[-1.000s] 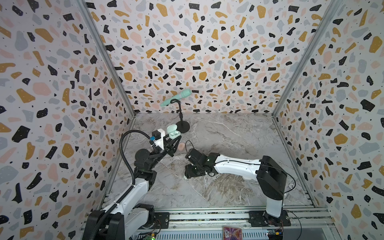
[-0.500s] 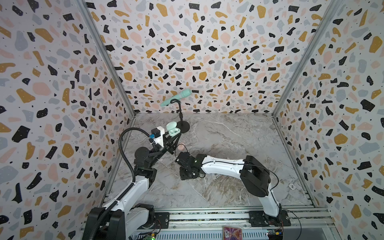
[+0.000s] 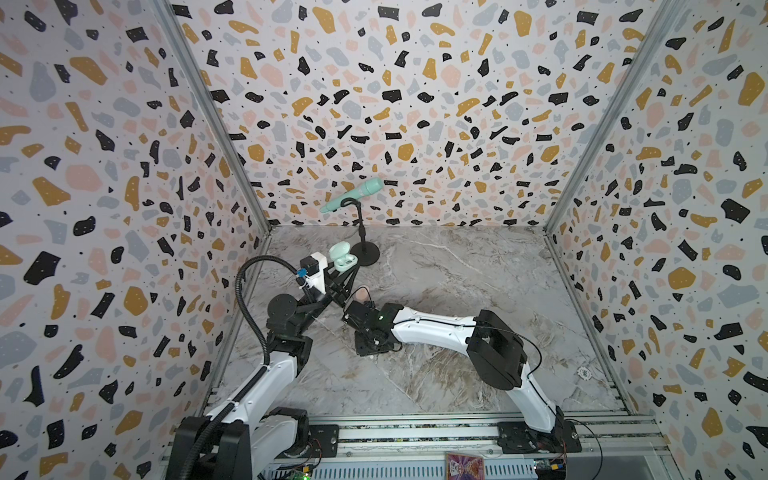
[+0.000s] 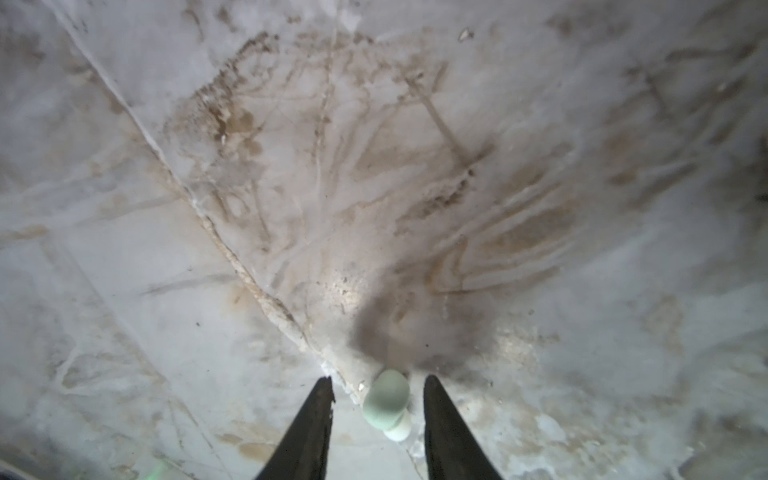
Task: Insert the wireless bluetooth earbuds into the charging case
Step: 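Lower and close the right gripper on the second mint green earbud, then lift the earbud and carry it to the case held by the left gripper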
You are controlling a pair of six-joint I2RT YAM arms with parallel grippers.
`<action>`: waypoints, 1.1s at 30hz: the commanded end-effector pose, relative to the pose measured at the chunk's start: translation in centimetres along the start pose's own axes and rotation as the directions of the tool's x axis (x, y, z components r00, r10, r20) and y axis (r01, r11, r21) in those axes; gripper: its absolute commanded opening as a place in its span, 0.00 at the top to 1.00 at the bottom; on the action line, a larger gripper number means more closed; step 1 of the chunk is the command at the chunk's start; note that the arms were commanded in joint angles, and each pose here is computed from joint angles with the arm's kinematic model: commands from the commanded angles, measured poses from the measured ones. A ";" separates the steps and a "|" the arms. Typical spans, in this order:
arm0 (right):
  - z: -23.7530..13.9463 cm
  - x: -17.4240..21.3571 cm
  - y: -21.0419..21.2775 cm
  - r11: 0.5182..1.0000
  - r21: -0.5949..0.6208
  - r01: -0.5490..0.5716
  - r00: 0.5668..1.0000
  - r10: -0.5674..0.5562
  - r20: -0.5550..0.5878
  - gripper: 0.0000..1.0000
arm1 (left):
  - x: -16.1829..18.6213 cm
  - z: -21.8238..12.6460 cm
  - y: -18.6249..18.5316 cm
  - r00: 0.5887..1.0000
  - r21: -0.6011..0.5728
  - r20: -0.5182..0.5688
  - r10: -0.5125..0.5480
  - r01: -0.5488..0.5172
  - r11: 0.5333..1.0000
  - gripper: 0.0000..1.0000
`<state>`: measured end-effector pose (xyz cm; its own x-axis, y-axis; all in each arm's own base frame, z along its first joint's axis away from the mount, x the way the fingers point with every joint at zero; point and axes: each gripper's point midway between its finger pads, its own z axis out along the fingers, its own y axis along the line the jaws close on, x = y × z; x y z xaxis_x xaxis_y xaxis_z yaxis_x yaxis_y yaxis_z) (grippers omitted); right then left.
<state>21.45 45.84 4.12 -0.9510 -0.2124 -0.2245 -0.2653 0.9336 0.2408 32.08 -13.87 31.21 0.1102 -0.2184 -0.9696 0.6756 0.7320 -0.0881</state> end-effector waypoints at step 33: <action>-2.8 1.1 -2.4 1.000 -0.023 -0.002 1.000 0.002 0.006 0.81 | -1.7 -0.1 -1.9 0.998 0.096 0.060 0.018 -0.024 0.995 0.71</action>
<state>20.39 43.35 2.96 -0.9526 -0.2317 -0.1970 -0.2743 0.9342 0.2281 31.56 -14.40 31.21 0.0997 -0.2201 -0.9704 0.7059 0.7029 -0.0869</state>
